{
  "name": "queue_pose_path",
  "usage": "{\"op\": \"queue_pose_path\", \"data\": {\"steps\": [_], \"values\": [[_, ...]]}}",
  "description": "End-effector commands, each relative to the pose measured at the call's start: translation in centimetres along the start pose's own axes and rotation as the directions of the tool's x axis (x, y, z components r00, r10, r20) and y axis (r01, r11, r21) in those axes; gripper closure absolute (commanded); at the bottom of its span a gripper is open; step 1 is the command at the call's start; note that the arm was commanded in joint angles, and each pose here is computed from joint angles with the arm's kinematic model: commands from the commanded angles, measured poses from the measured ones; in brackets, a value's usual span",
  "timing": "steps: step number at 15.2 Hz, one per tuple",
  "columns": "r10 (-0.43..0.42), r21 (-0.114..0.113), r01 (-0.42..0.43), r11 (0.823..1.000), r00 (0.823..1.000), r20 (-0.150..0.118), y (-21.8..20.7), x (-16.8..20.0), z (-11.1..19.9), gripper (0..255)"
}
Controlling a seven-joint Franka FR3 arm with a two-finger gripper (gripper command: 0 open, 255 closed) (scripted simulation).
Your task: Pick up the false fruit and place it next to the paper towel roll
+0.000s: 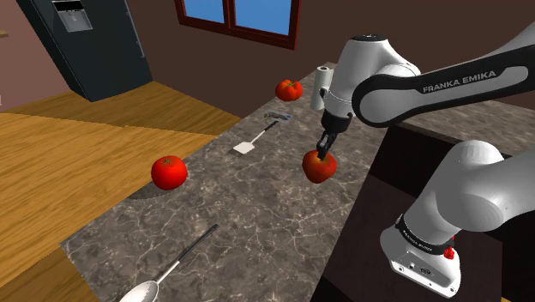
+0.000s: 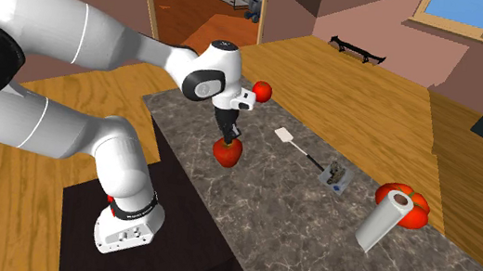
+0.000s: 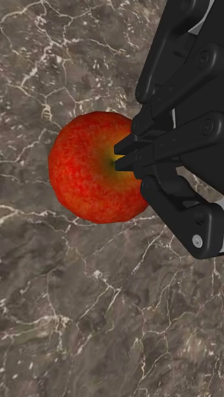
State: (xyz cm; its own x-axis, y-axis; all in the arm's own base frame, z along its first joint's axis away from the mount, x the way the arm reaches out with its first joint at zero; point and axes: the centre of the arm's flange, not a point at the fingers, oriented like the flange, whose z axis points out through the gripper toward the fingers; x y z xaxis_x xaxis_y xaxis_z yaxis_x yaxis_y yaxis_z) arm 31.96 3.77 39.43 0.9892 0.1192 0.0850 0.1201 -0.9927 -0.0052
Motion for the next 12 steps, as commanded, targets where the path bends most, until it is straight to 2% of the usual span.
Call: {"op": "queue_pose_path", "data": {"steps": [1, 5, 12], "values": [[0.000, 0.000, 0.000, 1.000, 1.000, 0.000, 0.0, 0.0, 0.0, 255], [0.000, 0.000, 0.000, 1.000, 1.000, 0.000, 0.0, 0.0, 0.0, 255], [0.000, 0.000, 0.000, 1.000, 1.000, 0.000, 0.0, 0.3, -3.7, 255]]}}
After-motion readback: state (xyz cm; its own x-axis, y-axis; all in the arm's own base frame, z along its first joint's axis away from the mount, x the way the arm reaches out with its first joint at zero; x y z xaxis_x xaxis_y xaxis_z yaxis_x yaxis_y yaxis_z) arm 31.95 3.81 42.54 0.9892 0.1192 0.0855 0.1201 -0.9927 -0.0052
